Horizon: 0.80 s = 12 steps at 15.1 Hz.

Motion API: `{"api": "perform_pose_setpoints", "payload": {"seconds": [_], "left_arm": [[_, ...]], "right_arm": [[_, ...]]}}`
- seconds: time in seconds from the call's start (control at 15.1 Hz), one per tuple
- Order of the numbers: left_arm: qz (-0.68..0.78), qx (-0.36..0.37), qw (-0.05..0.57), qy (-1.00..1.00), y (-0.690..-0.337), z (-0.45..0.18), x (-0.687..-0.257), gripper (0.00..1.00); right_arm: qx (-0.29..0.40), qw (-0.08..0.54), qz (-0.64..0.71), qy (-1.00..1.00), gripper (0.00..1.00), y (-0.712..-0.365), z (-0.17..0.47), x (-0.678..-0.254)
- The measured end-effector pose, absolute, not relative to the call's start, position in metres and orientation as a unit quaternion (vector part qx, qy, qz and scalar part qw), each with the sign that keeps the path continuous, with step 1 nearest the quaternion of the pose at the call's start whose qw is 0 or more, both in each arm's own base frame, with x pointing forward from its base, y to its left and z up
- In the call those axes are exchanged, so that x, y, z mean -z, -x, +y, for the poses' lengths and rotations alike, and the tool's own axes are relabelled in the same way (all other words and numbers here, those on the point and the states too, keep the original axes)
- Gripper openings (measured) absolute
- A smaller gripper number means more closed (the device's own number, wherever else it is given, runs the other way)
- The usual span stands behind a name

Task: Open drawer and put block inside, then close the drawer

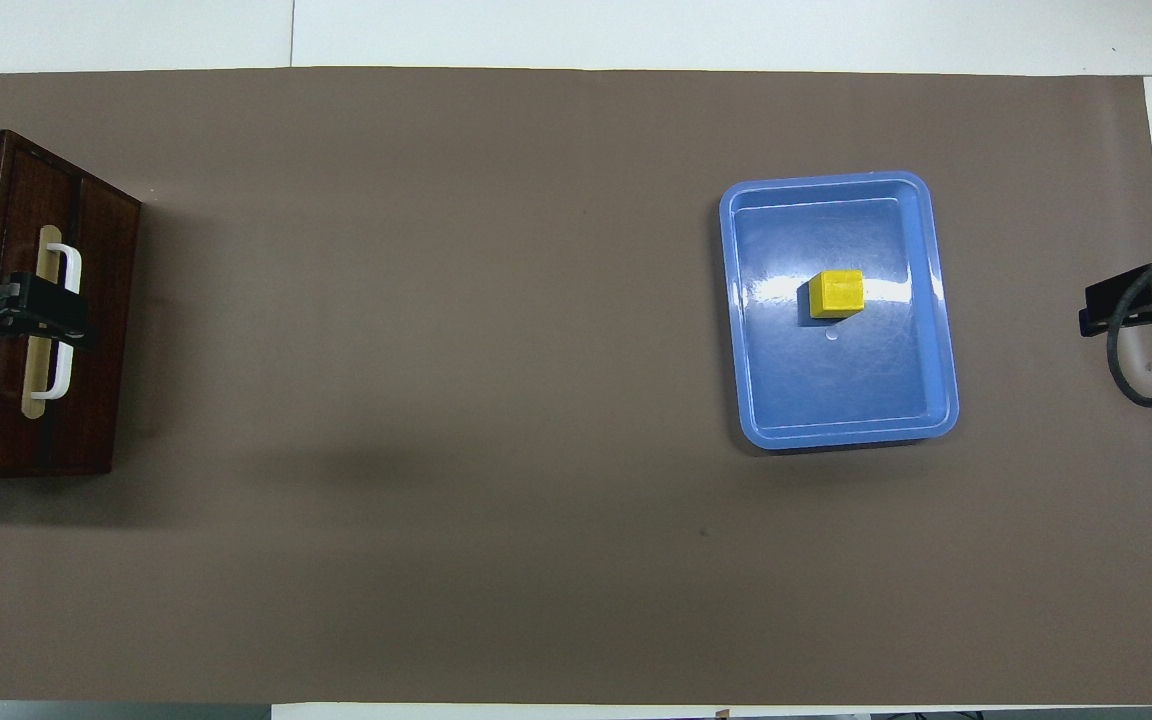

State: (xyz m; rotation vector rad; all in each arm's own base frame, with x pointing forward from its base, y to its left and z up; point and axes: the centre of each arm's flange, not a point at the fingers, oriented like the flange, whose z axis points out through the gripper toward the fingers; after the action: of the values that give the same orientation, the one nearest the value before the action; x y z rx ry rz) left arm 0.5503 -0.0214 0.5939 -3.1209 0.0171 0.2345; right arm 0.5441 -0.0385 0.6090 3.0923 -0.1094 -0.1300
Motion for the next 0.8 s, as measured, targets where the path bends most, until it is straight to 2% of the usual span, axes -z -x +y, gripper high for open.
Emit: {"api": "perform_pose_setpoints", "payload": {"seconds": [0.6, 0.8], "left_arm": [[0.005, -0.075, 0.006, 0.997, -0.5503, -0.0214, -0.5939, 1.0], [0.005, -0.075, 0.006, 0.997, -0.5503, -0.0214, -0.5939, 1.0]], "right_arm": [[0.042, 0.022, -0.041, -0.998, 1.0, -0.5437, -0.0445, -0.609], [0.027, 0.015, -0.096, -0.995, 1.0, -0.5466, -0.0409, -0.6011]]}}
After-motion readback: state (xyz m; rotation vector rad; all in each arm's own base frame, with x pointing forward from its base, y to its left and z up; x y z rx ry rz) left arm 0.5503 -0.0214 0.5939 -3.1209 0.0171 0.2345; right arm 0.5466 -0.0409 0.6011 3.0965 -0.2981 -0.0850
